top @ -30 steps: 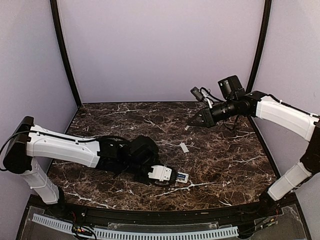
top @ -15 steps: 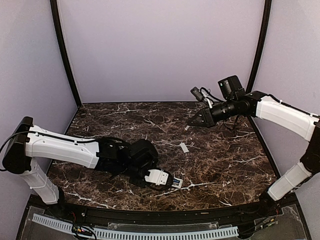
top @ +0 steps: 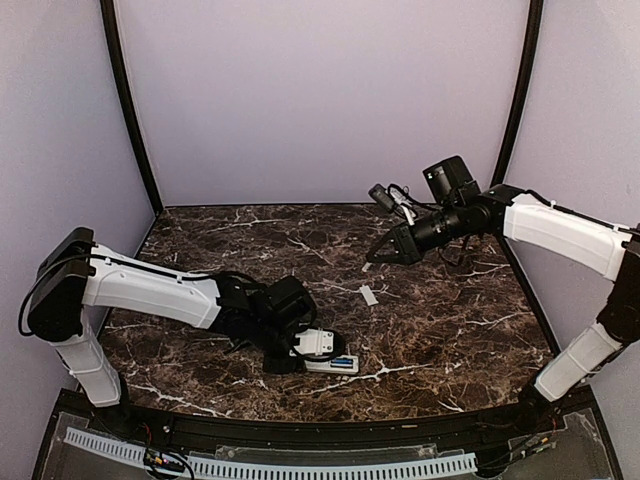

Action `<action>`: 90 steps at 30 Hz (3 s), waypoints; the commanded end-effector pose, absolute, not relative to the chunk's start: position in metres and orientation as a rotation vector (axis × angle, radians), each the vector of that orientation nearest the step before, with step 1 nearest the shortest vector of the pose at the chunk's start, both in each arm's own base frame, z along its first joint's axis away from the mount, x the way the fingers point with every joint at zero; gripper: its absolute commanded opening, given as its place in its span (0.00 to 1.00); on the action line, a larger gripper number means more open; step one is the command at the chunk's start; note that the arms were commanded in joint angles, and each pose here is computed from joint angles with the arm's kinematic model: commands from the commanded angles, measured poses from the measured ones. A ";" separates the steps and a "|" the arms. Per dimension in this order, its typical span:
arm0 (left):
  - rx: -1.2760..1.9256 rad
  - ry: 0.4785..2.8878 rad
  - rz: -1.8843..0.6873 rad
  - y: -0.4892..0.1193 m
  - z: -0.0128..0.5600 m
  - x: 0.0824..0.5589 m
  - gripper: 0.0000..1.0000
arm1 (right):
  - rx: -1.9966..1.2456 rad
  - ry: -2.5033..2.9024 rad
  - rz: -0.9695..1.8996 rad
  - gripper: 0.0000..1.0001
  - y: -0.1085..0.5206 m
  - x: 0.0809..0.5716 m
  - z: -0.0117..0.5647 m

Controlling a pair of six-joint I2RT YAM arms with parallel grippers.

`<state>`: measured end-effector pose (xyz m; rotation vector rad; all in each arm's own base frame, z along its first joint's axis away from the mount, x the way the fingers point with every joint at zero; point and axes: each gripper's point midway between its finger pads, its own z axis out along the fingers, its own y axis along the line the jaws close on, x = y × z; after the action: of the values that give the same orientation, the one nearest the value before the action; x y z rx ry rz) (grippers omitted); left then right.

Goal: Load the batteries into the remote control
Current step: Adjust the remote control without the battery cover at the center of the board, then pass from the right arm to the left

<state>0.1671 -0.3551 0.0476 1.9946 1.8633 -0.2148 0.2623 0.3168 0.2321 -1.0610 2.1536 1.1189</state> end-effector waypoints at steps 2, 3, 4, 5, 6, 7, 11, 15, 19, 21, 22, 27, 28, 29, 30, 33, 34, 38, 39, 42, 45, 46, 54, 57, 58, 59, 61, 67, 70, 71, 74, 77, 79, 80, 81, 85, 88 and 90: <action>1.943 1.969 -0.376 -0.356 0.039 0.156 0.17 | -1.093 2.111 1.111 0.00 0.325 0.261 0.245; 1.938 1.980 -0.378 -0.355 0.036 0.156 0.20 | -1.098 2.109 1.113 0.00 0.326 0.259 0.245; 1.938 1.989 -0.382 -0.354 0.034 0.156 0.27 | -1.100 2.107 1.114 0.00 0.327 0.259 0.245; 1.936 1.999 -0.382 -0.353 0.033 0.156 0.30 | -1.103 2.106 1.114 0.00 0.327 0.258 0.246; 1.931 2.002 -0.393 -0.353 0.034 0.155 0.36 | -1.106 2.104 1.114 0.00 0.328 0.257 0.246; 1.929 2.000 -0.405 -0.354 0.035 0.154 0.40 | -1.108 2.104 1.113 0.00 0.328 0.256 0.246; 1.884 1.972 -0.439 -0.358 0.046 0.158 0.56 | -1.112 2.093 1.108 0.00 0.329 0.255 0.251; 1.779 1.906 -0.496 -0.369 0.079 0.168 0.65 | -1.118 2.082 1.105 0.00 0.330 0.253 0.258; 1.555 1.810 -0.628 -0.387 0.144 0.187 0.67 | -1.159 2.022 1.110 0.00 0.334 0.246 0.272; 1.374 1.735 -0.724 -0.395 0.192 0.201 0.69 | -1.181 1.975 1.135 0.00 0.339 0.240 0.284; 1.285 1.748 -0.784 -0.396 0.205 0.205 0.70 | -1.195 1.947 1.150 0.00 0.341 0.236 0.291; 1.078 1.576 -0.982 -0.404 0.285 0.211 0.68 | -1.257 1.833 1.173 0.00 0.353 0.221 0.319; 1.056 1.584 -0.995 -0.406 0.293 0.213 0.67 | -1.271 1.811 1.175 0.00 0.356 0.218 0.324; 1.046 1.588 -1.000 -0.409 0.298 0.215 0.66 | -1.287 1.791 1.178 0.00 0.358 0.214 0.328; 1.046 1.616 -1.005 -0.409 0.296 0.215 0.65 | -1.295 1.774 1.177 0.00 0.359 0.211 0.332; 1.048 1.628 -1.026 -0.414 0.298 0.216 0.59 | -1.312 1.735 1.179 0.00 0.362 0.205 0.341; 1.048 1.621 -1.033 -0.415 0.300 0.216 0.55 | -1.314 1.730 1.179 0.00 0.362 0.204 0.342; 1.049 1.590 -1.047 -0.416 0.307 0.214 0.41 | -1.323 1.726 1.181 0.00 0.365 0.201 0.343; 1.051 1.584 -1.048 -0.416 0.308 0.213 0.39 | -1.325 1.724 1.181 0.00 0.365 0.200 0.343; 1.051 1.571 -1.051 -0.416 0.313 0.213 0.30 | -1.331 1.722 1.180 0.00 0.367 0.198 0.343; 1.065 1.558 -1.060 -0.417 0.314 0.210 0.26 | -1.331 1.724 1.171 0.00 0.368 0.199 0.342; 1.073 1.557 -1.060 -0.417 0.313 0.210 0.23 | -1.332 1.722 1.171 0.00 0.368 0.199 0.343; 1.100 1.537 -1.079 -0.419 0.314 0.206 0.04 | -1.342 1.744 1.163 0.00 0.369 0.201 0.335; 1.115 1.517 -1.093 -0.420 0.316 0.202 0.00 | -1.348 1.744 1.161 0.00 0.369 0.200 0.334; 1.120 1.512 -1.092 -0.419 0.316 0.201 0.00 | -1.349 1.742 1.160 0.00 0.369 0.200 0.334; 1.121 1.500 -1.096 -0.419 0.318 0.200 0.00 | -1.348 1.737 1.160 0.00 0.368 0.199 0.336; 1.116 1.479 -1.096 -0.417 0.320 0.199 0.00 | -1.345 1.727 1.171 0.00 0.369 0.199 0.339; 1.051 1.411 -1.083 -0.411 0.330 0.201 0.00 | -1.278 1.631 1.209 0.45 0.371 0.200 0.369; 0.983 1.340 -1.076 -0.407 0.346 0.205 0.00 | -1.202 1.534 1.267 0.49 0.371 0.198 0.390; 0.976 1.331 -1.075 -0.406 0.346 0.203 0.00 | -1.172 1.500 1.281 0.49 0.371 0.198 0.396; 0.939 1.292 -1.067 -0.404 0.354 0.205 0.00 | -1.090 1.435 1.323 0.48 0.370 0.200 0.404; 0.917 1.285 -1.060 -0.402 0.357 0.206 0.00 | -1.040 1.422 1.337 0.42 0.370 0.204 0.405; 0.901 1.274 -1.062 -0.401 0.360 0.207 0.00 | -1.025 1.416 1.347 0.42 0.369 0.203 0.405; 0.897 1.270 -1.064 -0.401 0.362 0.207 0.00 | -1.026 1.410 1.355 0.42 0.369 0.202 0.405; 0.894 1.271 -1.068 -0.400 0.362 0.207 0.00 | -1.027 1.409 1.362 0.43 0.369 0.201 0.404; 0.888 1.275 -1.076 -0.400 0.360 0.207 0.00 | -1.032 1.439 1.374 0.41 0.373 0.201 0.397; 0.885 1.274 -1.076 -0.400 0.360 0.207 0.00 | -1.050 1.451 1.390 0.33 0.376 0.199 0.390; 0.885 1.274 -1.077 -0.401 0.360 0.207 0.00 | -1.072 1.456 1.407 0.29 0.379 0.197 0.386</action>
<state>0.2137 -0.4078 0.3418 0.9143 1.3287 -1.0593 0.2031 0.3714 0.3895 -1.0426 1.4744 1.3654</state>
